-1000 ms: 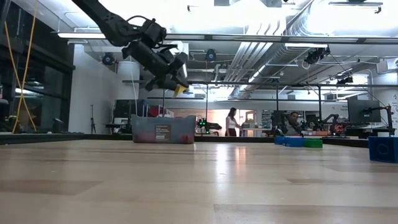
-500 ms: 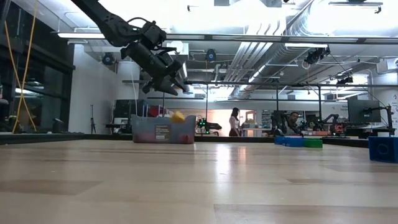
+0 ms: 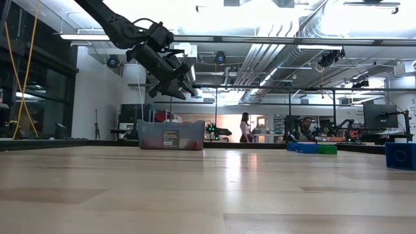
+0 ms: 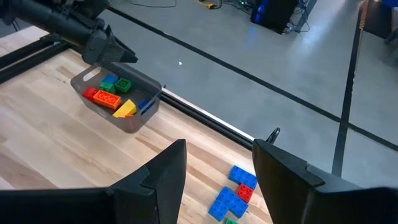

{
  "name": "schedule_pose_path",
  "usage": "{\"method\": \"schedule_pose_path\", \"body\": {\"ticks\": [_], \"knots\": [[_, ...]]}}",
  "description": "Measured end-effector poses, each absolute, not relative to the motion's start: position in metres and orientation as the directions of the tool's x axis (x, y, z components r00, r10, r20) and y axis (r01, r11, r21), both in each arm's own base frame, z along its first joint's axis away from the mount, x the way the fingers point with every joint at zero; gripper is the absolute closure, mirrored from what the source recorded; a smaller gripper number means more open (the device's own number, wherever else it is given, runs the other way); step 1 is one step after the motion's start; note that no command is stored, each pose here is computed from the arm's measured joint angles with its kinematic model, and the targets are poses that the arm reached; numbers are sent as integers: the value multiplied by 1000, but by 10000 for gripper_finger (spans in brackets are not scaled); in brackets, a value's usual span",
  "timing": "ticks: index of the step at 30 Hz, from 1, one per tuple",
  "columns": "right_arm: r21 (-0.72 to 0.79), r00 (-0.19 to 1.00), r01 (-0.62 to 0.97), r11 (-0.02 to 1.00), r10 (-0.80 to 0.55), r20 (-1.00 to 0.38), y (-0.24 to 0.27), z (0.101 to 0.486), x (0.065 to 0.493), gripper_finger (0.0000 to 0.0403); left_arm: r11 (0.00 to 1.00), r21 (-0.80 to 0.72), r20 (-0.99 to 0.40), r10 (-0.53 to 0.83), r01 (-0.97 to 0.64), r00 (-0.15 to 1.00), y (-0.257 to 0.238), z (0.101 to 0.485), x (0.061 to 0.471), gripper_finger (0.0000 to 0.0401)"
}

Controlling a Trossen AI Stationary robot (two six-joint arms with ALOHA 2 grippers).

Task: Sort blocks by size
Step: Put the blue game piece into the black bin

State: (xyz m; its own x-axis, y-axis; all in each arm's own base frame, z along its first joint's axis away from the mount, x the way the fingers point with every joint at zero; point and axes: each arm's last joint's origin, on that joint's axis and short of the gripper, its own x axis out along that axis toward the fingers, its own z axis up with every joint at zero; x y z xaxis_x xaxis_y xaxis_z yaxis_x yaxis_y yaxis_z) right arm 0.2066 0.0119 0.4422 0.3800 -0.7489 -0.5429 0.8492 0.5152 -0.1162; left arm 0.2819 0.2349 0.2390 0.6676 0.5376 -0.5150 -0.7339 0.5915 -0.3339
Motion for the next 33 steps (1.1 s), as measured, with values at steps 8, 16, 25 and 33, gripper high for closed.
{"method": "schedule_pose_path", "body": {"ticks": [8, 16, 25, 33], "knots": [[-112, 383, 851, 513, -753, -535, 11, 444, 203, 222, 591, -334, -515, 538, -734, 668, 235, 239, 282, 230], [-113, 383, 851, 513, -753, -535, 11, 444, 203, 222, 591, -334, -515, 538, -734, 667, 235, 239, 282, 230], [-108, 383, 853, 511, -753, -535, 11, 444, 203, 222, 591, -334, -515, 538, -734, 667, 235, 239, 282, 230], [-118, 182, 900, 419, -609, -772, -27, 396, 215, 222, 592, -334, -515, 537, -734, 668, 235, 239, 282, 230]]}}
